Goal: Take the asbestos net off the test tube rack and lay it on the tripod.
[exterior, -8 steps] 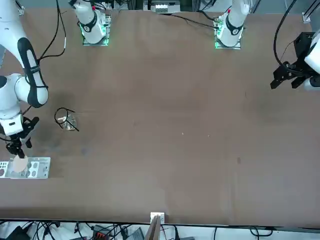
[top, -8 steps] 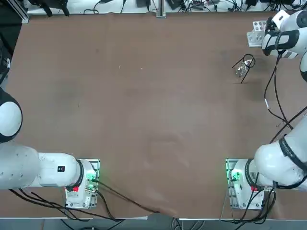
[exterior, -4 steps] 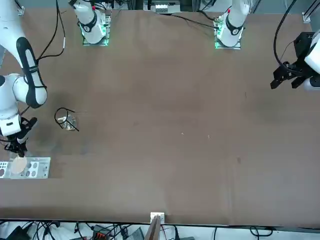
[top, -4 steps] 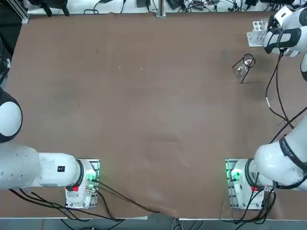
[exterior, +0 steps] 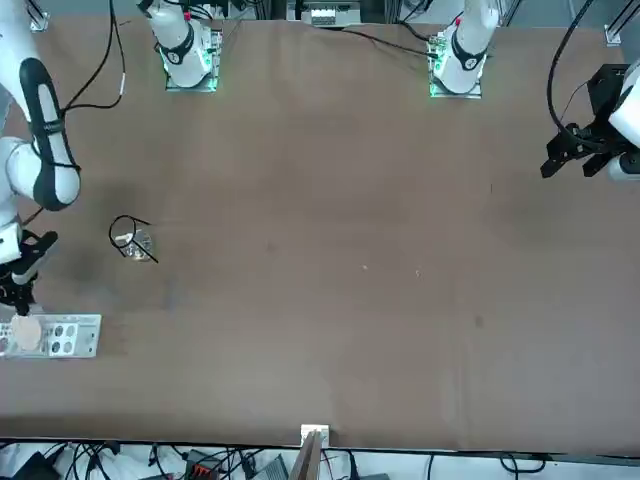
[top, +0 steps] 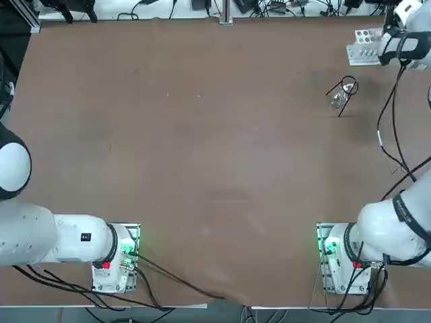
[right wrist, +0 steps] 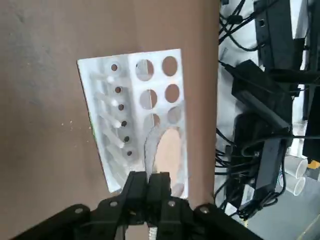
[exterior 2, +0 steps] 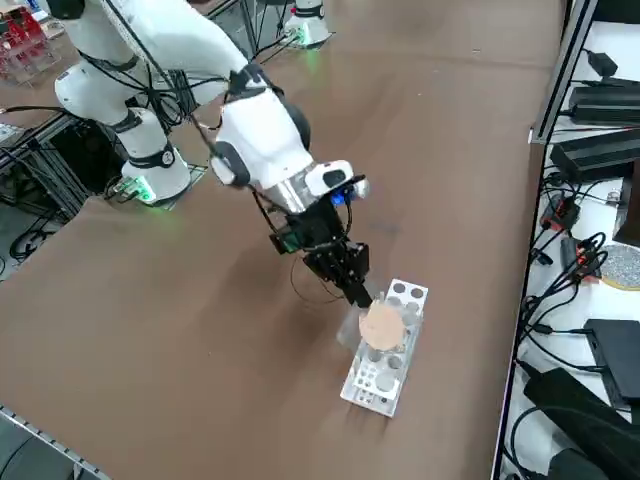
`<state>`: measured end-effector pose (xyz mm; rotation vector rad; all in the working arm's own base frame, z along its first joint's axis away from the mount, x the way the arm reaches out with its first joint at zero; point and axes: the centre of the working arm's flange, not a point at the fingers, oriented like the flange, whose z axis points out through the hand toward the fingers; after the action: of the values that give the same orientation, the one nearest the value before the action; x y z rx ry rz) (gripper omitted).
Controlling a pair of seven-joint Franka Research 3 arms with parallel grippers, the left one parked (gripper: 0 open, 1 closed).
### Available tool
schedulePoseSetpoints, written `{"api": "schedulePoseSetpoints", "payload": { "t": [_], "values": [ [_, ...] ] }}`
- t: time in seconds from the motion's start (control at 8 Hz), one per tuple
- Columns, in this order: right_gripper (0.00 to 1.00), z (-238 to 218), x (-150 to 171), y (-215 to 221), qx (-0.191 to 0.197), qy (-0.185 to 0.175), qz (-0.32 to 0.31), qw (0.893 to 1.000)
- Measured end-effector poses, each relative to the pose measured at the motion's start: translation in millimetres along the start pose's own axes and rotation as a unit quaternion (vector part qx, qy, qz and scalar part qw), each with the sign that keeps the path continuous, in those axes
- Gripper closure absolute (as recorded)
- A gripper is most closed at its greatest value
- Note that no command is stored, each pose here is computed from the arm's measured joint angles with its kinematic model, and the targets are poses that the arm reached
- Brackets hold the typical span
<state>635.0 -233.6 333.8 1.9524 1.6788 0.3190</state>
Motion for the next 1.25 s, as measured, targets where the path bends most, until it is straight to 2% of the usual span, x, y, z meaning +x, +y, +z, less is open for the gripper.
{"api": "schedulePoseSetpoints", "payload": {
  "t": [0.25,0.62,1.0,1.25],
  "values": [
    [0.99,-46.7,9.5,19.7,0.049,0.011,0.032,0.998],
    [0.99,-103.0,51.7,29.5,0.129,0.016,0.119,0.984],
    [0.99,-127.6,108.1,23.9,0.183,-0.031,0.195,0.963],
    [0.99,-143.2,144.1,18.5,0.195,-0.079,0.233,0.949]
  ]
}}
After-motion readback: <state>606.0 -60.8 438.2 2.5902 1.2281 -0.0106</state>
